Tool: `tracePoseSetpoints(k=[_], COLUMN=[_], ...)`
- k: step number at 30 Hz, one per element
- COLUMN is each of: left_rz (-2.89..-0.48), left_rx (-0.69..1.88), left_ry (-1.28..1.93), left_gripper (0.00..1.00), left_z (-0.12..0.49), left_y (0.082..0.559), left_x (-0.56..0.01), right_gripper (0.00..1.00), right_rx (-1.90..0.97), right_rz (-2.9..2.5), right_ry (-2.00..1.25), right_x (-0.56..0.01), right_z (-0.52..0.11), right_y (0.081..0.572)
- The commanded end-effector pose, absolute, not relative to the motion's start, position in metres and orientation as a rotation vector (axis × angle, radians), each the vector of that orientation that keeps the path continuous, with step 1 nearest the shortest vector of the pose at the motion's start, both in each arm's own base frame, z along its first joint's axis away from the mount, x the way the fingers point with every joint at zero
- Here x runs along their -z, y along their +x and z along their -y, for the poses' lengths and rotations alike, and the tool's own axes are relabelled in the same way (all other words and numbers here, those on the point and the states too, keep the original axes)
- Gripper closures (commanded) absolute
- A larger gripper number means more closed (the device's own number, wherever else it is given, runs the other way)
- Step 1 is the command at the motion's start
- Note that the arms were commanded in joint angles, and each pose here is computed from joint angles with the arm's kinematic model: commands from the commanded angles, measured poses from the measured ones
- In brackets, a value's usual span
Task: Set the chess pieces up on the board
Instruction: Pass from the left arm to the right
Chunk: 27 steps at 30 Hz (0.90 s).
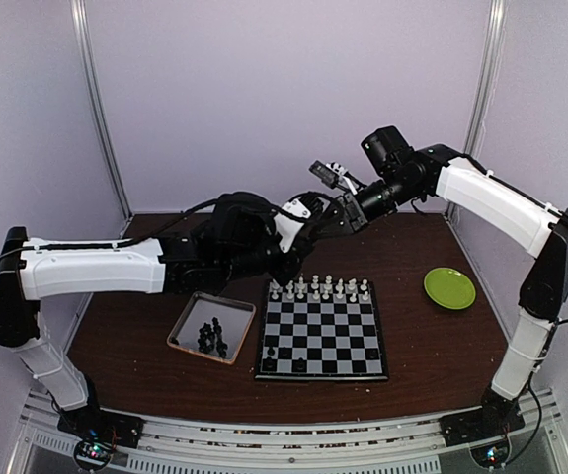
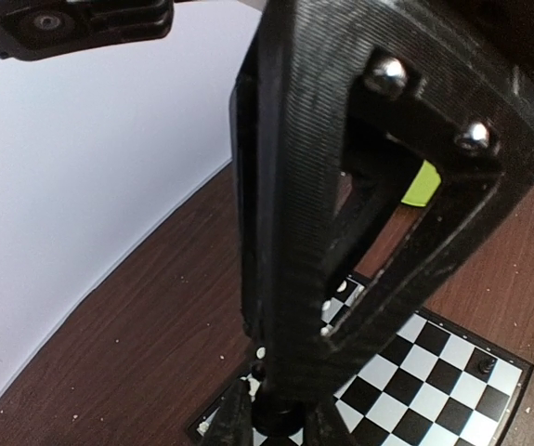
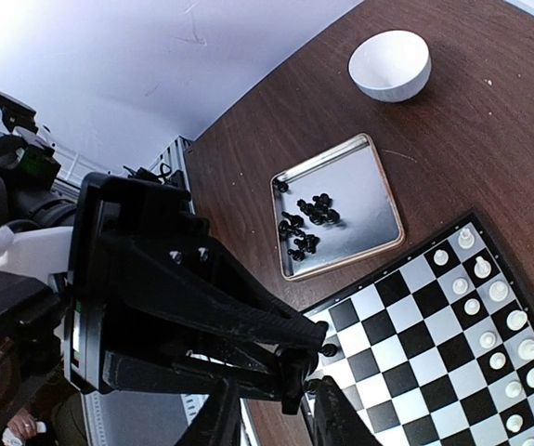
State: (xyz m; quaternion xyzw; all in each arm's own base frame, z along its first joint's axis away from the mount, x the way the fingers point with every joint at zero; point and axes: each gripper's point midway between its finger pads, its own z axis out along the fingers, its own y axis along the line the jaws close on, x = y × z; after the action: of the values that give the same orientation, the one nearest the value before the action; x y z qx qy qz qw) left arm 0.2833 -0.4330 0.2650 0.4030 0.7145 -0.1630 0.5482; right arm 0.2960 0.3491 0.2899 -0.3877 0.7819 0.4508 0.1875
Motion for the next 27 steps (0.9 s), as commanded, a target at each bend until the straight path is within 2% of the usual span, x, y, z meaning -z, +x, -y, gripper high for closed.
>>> tracePoseSetpoints(k=[1, 6, 13, 15, 21, 27], left_rz=[-1.634, -1.629, -1.624, -1.625, -1.647, -1.714], left_rx=[0.411, 0.405, 0.399, 0.402, 0.379, 0.234], left_ry=[0.928, 0.929, 0.937, 0.941, 0.923, 0.812], left_gripper=[0.86, 0.86, 0.86, 0.86, 0.85, 0.61], left_z=[0.443, 0.443, 0.446, 0.448, 0.448, 0.427], left_y=[0.286, 0.285, 0.284, 0.283, 0.288, 0.307], left_x=[-0.286, -0.288, -0.287, -0.287, -0.284, -0.286], right_gripper=[0.78, 0.79, 0.76, 0.79, 0.97, 1.00], right_rx=[-1.313, -1.346, -1.345, -1.346, -1.357, -1.290], right_rz=[-2.192, -2.204, -2.227, -2.230, -2.214, -2.169], right_ry=[-1.098, -1.088, -1.084, -1.085, -1.090, -1.093], right_x=[-0.289, -0.285, -0.277, -0.275, -0.278, -0.290], right_z=[-0.354, -0.357, -0.357, -0.356, -0.356, -0.346], right_y=[0.293, 0.293, 0.293, 0.292, 0.290, 0.293])
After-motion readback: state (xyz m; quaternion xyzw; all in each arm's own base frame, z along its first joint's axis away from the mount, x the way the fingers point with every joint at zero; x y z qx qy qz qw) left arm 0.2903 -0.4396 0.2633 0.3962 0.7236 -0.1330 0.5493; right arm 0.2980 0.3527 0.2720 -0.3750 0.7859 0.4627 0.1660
